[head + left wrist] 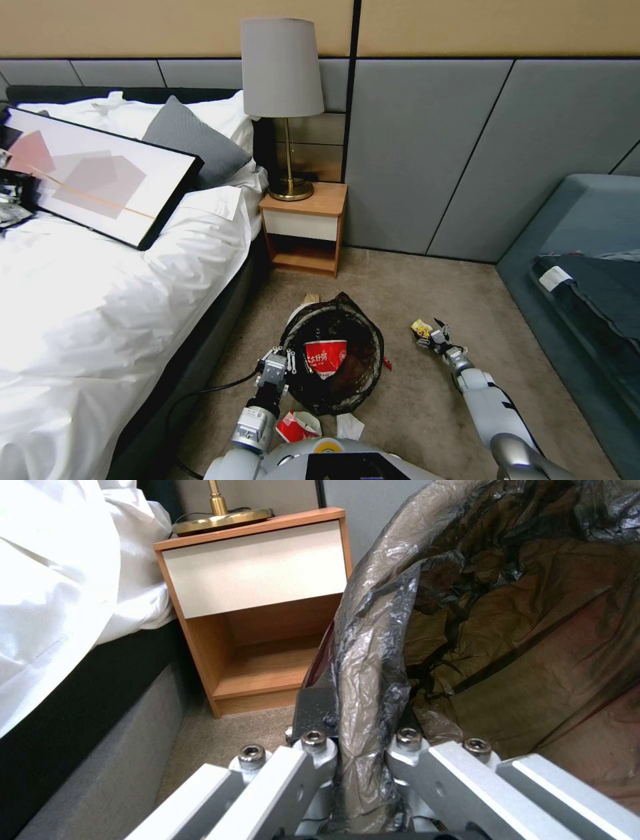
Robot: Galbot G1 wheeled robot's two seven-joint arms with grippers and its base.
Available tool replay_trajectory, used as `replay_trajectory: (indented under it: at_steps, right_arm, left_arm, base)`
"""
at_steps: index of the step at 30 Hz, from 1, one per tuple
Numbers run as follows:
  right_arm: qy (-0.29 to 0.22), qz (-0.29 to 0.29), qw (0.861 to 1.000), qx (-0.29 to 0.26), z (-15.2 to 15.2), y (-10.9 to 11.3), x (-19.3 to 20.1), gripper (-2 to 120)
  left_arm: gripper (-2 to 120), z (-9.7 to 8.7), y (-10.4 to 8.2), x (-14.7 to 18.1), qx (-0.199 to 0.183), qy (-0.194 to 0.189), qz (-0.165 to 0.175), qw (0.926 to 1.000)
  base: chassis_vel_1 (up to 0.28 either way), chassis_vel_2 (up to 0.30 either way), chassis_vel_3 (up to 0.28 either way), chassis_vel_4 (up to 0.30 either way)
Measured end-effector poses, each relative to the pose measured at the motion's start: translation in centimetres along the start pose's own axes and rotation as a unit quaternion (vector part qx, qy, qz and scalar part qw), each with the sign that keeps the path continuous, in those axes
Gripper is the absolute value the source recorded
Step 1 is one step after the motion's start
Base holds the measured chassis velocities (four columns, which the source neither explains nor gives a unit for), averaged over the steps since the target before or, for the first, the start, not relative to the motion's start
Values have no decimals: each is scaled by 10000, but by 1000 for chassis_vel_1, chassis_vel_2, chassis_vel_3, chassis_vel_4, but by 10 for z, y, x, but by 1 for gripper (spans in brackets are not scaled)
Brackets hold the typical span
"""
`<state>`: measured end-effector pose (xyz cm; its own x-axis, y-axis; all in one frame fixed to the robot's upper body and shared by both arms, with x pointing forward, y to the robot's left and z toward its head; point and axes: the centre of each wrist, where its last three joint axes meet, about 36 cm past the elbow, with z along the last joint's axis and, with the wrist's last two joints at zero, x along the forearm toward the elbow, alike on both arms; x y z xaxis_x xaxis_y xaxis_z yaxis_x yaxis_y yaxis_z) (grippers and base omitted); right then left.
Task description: Pick up the trash bin, then pick up the garbage from the floor and place it into the trash bin.
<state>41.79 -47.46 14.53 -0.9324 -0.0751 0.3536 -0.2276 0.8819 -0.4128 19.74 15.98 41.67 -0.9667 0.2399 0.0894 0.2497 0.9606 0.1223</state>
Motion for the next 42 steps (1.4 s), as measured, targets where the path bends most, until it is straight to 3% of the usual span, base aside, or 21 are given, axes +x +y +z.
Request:
replay_trajectory:
  at_steps: [10,18,25,33,36,38,39,42]
  right_arm:
    - [507,166,9970,-558,2,21,-7,100]
    - [1084,521,9875,-1019,7,24,-4,100]
    - [1203,705,9811,-1342,10,20,-2,96]
    - [1194,809,9785,-1473,9,6,-2,78]
    - [1174,846,9784,-1478,6,-2,-4,61]
    - [1169,850,9784,-1480,6,-3,-4,59]
    - [1156,851,9784,-1487,5,-4,-5,51]
    - [1133,829,9786,-1503,6,-4,-5,41]
  left_arm:
    - [1,-1,2,1,-21,-11,-29,10000]
    - [1,-1,2,1,-24,-22,-42,10000]
    - [1,-1,3,2,-32,-31,-47,10000]
    - [1,-1,3,3,-29,-43,-48,10000]
    - [1,-3,4,4,-30,-65,-55,10000]
    - [1,-3,4,4,-30,-67,-56,10000]
    - [1,-3,4,4,-31,-71,-58,10000]
    - [1,-4,3,4,-28,-74,-56,10000]
  base:
    - [0,0,0,0]
    - [0,0,0,0]
    - [0,0,0,0]
    - [0,0,0,0]
    - [0,0,0,0]
    - [0,0,0,0]
    - [0,0,0,0]
    - [0,0,0,0]
